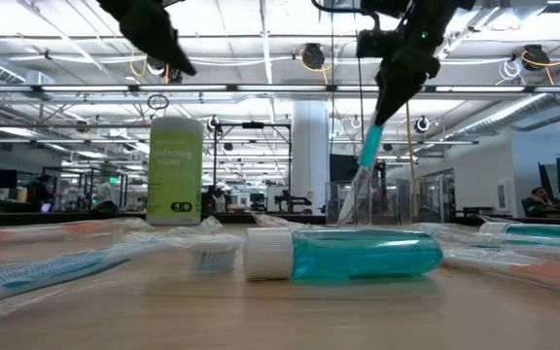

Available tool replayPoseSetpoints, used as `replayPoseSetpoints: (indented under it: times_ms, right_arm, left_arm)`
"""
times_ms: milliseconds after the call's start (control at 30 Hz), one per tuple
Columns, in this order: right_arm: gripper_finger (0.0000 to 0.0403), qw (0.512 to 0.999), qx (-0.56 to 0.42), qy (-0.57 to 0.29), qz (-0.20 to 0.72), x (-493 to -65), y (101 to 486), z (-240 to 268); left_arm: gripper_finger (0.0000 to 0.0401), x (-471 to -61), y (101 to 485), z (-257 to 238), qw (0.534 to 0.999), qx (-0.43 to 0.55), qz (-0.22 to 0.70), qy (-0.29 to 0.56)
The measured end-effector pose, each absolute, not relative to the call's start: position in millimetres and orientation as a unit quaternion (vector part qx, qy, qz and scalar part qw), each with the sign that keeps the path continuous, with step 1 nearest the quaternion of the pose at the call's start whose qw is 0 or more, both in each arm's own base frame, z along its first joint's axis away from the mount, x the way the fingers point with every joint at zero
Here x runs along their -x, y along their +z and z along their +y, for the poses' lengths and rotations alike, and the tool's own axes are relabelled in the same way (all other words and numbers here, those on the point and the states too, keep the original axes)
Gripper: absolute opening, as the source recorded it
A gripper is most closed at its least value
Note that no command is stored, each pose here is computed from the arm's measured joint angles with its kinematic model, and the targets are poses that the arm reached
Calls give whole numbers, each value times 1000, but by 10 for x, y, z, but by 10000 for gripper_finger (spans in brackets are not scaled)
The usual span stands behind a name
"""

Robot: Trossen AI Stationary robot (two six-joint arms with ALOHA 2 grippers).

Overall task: Pick & Place toothbrushing station
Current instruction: Put the mouthwash into the transparent organizer, then adjust the violet toothbrush in the transparent organizer

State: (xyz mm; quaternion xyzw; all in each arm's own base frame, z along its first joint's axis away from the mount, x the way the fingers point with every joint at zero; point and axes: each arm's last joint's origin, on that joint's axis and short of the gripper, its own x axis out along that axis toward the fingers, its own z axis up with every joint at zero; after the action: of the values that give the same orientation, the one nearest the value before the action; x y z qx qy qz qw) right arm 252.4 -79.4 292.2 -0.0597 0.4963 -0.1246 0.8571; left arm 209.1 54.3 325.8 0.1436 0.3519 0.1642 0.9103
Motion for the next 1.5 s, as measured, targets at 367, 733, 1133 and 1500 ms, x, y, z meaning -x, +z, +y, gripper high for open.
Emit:
replayPoseSetpoints:
  times_ms: [367,733,1133,1500]
  right_arm:
    - [91,837,14,-105,537,-2457,2539,-1040]
    - [99,838,-13,-82,539,-2392,2224,-1053]
    - [173,845,-4,-127,520,-2376,2139,-1092]
    - [202,856,19,-185,481,-2233,2404,-1060]
  left_arm:
    - [271,-1854,3166,567,910,-63,387,138]
    - [271,-1914,2893,659,922,-59,363,121]
    - [271,-1910,2868,671,922,-35,362,132]
    - [271,-1911,2868,671,922,-28,361,135]
